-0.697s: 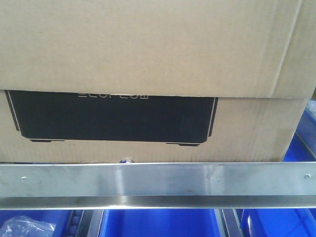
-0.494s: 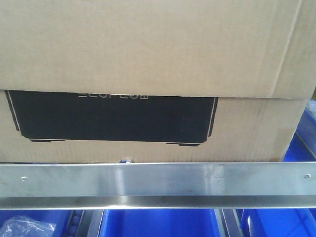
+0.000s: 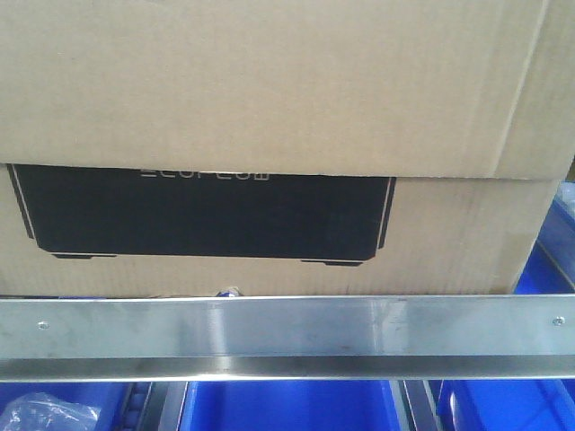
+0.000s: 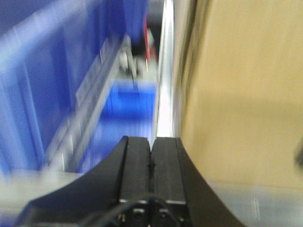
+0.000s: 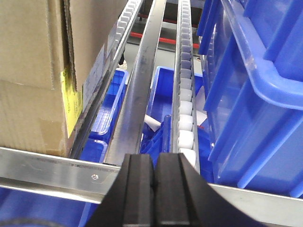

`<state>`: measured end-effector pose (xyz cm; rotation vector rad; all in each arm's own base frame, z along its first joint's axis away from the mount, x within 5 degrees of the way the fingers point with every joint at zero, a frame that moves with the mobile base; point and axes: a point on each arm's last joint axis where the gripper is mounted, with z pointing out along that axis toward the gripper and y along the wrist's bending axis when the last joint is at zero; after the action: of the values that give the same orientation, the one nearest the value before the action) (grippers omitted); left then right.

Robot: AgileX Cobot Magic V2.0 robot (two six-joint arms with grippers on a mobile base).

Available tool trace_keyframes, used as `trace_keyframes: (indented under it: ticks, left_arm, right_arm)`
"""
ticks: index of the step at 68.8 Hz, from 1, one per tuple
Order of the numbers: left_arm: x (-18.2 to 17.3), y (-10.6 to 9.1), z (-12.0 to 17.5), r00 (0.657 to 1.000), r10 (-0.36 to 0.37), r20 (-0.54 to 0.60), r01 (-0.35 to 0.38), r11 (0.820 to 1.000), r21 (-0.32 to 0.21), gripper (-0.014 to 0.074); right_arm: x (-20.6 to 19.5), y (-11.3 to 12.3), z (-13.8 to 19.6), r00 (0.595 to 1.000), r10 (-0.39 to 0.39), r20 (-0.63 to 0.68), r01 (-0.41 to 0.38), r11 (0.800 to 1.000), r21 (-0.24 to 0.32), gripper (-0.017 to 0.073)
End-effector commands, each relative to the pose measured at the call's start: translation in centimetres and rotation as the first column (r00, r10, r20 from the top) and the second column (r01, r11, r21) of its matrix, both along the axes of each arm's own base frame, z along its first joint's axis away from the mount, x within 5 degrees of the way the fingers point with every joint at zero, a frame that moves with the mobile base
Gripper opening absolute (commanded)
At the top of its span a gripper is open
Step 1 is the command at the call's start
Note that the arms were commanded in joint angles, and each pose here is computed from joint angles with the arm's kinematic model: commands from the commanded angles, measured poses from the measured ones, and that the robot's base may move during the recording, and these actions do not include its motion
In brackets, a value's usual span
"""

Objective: Grab box from left shelf to table start

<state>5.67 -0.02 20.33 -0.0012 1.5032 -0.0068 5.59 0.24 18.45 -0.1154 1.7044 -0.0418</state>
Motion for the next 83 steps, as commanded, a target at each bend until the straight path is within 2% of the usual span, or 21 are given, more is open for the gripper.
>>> trace_keyframes:
  ticks: [1,10,19,29,36,44,46,50,57,65,70,83]
  left_arm:
    - [-0.6,0.2,2.6,0.974,0.021,0.226,-0.01,0.999,-0.048,-0.0099]
    - [-1.4,0.1,6.3,0.964,0.008,0.266,0.005,0.999,-0.047,-0.0099]
    - [-2.2,-0.1,10.6,0.971,-0.017,0.237,0.026,0.999,-0.036,-0.0098]
    - [-1.7,-0.2,14.0,0.978,-0.023,0.209,0.027,1.0,-0.016,-0.0085]
    - [-0.9,-0.2,15.7,0.982,-0.025,0.188,0.028,0.999,-0.016,0.0043]
    - [0.3,-0.2,17.2,0.99,-0.031,0.137,0.033,0.999,-0.014,0.0309]
    - [0.7,-0.3,17.5,0.992,-0.032,0.119,0.034,0.999,-0.014,0.0349]
    - [1.3,-0.3,18.5,0.996,-0.038,0.085,0.039,0.999,-0.013,0.0393]
    - [2.9,-0.5,20.5,0.998,-0.058,-0.04,0.058,0.998,-0.008,0.0392]
    - [5.5,-0.8,23.2,0.967,-0.087,-0.241,0.087,0.996,-0.007,0.0393]
    - [7.7,-1.0,24.3,0.93,-0.1,-0.354,0.102,0.995,-0.012,0.0393]
    - [13.0,-1.2,26.2,0.853,-0.116,-0.509,0.123,0.992,-0.021,0.0393]
  right_arm:
    - [0.0,-0.1,0.7,0.996,-0.008,0.092,0.009,1.0,-0.013,0.0057]
    - [0.0,-0.1,0.8,0.996,-0.008,0.092,0.009,1.0,-0.013,0.0057]
    - [0.0,-0.1,0.8,0.996,-0.008,0.092,0.009,1.0,-0.013,0.0057]
    - [0.0,-0.1,0.8,0.996,-0.008,0.092,0.009,1.0,-0.013,0.0057]
    - [0.0,-0.1,0.8,0.996,-0.008,0.092,0.009,1.0,-0.013,0.0057]
    - [0.0,-0.1,0.8,0.996,-0.008,0.092,0.009,1.0,-0.013,0.0057]
    - [0.0,-0.1,0.8,0.996,-0.008,0.092,0.009,1.0,-0.013,0.0057]
    - [0.0,-0.1,0.8,0.996,-0.008,0.092,0.009,1.0,-0.013,0.0057]
    - [0.0,-0.1,0.8,0.996,-0.008,0.092,0.009,1.0,-0.013,0.0057]
    - [0.0,-0.1,0.8,0.995,-0.008,0.095,0.009,1.0,-0.012,0.0057]
    - [0.0,-0.1,0.8,0.995,-0.008,0.095,0.009,1.0,-0.012,0.0057]
    - [0.0,-0.1,0.8,0.996,-0.008,0.094,0.009,1.0,-0.013,0.0057]
